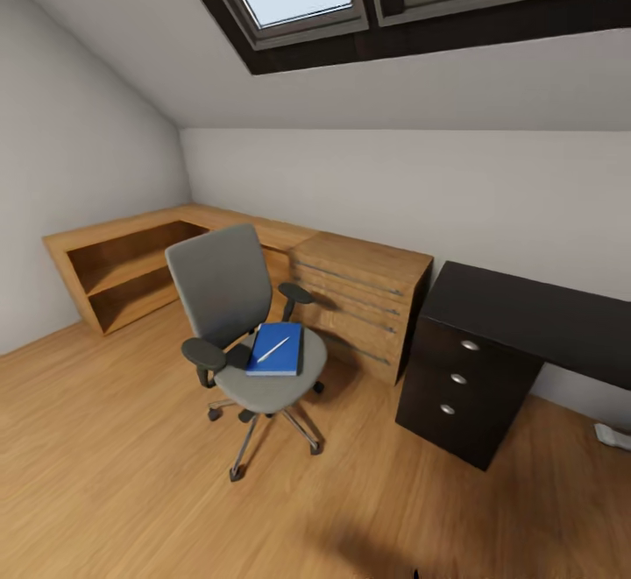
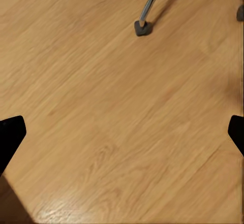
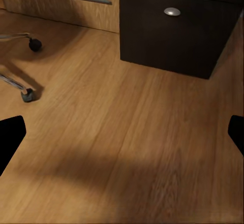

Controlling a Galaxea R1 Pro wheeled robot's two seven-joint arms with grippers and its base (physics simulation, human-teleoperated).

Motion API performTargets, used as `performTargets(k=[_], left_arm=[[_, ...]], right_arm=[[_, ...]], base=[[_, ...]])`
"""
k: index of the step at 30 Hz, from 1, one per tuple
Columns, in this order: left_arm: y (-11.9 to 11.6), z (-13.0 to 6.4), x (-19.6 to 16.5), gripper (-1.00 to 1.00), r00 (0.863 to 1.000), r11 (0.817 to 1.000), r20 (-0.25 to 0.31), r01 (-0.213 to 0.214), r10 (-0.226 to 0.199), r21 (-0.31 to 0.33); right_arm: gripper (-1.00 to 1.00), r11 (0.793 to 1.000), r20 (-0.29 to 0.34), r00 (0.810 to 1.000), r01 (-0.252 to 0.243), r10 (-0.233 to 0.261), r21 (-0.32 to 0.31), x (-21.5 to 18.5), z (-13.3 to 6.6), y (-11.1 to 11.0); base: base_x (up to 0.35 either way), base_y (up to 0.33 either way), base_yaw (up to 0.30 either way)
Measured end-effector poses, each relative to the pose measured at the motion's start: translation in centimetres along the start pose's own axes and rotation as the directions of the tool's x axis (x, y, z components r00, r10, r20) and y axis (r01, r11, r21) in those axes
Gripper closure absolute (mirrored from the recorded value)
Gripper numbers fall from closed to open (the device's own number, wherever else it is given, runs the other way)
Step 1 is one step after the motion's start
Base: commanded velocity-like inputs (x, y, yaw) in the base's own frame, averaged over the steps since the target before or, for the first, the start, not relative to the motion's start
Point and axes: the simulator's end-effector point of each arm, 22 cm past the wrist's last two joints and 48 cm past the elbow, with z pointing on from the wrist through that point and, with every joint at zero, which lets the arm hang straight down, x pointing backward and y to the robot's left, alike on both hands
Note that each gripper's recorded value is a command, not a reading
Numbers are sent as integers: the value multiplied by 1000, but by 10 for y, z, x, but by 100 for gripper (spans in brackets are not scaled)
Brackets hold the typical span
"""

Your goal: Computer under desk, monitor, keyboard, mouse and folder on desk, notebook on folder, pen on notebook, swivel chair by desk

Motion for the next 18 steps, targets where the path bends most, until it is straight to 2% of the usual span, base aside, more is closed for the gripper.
performTargets(k=[5, 6, 7, 9, 18], left_arm=[[1, 0, 3, -100, 1000, 1000, -6, -3, 3, -2], [2, 0, 7, -100, 1000, 1000, -15, -7, 7, -4], [7, -2, 24, -100, 999, 1000, -48, -24, 24, -10], [8, -2, 28, -100, 998, 1000, -55, -29, 29, -11], [10, -2, 30, -100, 998, 999, -57, -31, 30, -14]], right_arm=[[-100, 1000, -11, 1000, 0, 0, 3, 2, 0, 0], [-100, 1000, -12, 1000, 0, 0, 4, 2, 0, -1], [-100, 1000, -14, 1000, 0, 0, 5, 3, 1, -1], [-100, 1000, -13, 1000, 0, 0, 6, 2, 1, -2], [-100, 1000, -14, 1000, 0, 0, 8, 2, 1, -3]], base=[[0, 0, -297], [0, 0, -297], [0, 0, -297], [0, 0, -297], [0, 0, -297]])
